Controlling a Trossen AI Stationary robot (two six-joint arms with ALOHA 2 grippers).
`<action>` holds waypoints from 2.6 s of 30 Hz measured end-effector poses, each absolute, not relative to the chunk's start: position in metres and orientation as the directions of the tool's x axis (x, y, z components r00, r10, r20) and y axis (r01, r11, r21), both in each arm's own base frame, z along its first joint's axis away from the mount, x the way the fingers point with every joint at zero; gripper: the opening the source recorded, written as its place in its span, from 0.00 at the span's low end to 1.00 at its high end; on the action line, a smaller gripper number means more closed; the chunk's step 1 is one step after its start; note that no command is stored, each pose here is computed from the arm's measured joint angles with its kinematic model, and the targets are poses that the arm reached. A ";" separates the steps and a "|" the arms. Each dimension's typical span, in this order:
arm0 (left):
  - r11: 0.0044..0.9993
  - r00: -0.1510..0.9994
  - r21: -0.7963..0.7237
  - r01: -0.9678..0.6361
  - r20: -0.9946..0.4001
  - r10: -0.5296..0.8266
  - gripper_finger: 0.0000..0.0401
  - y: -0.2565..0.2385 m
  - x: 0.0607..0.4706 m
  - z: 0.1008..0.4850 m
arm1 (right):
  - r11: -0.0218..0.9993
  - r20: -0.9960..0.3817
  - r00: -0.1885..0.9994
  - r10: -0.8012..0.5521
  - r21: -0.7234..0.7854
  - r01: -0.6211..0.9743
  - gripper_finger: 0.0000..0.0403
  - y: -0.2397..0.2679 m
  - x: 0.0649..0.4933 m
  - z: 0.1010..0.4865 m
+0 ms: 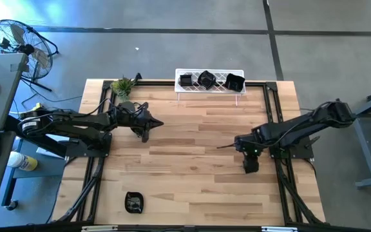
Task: Pick & Place Mini shaped plates
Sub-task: Stack the square plate on top of the stacked square plates on the shelf
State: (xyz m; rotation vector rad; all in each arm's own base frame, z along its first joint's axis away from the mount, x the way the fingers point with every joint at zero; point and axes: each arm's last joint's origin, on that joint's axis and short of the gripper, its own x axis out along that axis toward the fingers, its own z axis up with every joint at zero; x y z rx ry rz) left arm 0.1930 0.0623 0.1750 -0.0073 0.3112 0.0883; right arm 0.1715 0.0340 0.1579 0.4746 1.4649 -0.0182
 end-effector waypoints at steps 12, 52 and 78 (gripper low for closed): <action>0.996 0.948 0.009 -0.087 -0.306 0.086 0.00 0.062 0.193 0.175 | 0.908 -0.945 0.131 0.300 0.325 0.263 0.19 0.033 0.160 0.132; 0.996 0.949 0.028 -0.080 -0.305 0.084 0.00 0.062 0.193 0.175 | 0.404 -0.588 0.774 -0.234 0.665 0.628 0.04 -0.023 0.313 0.132; 0.996 0.945 -0.069 -0.064 -0.326 0.038 0.00 0.053 0.195 0.173 | 0.848 -0.524 0.821 -0.226 0.309 0.431 0.01 -0.043 0.327 0.136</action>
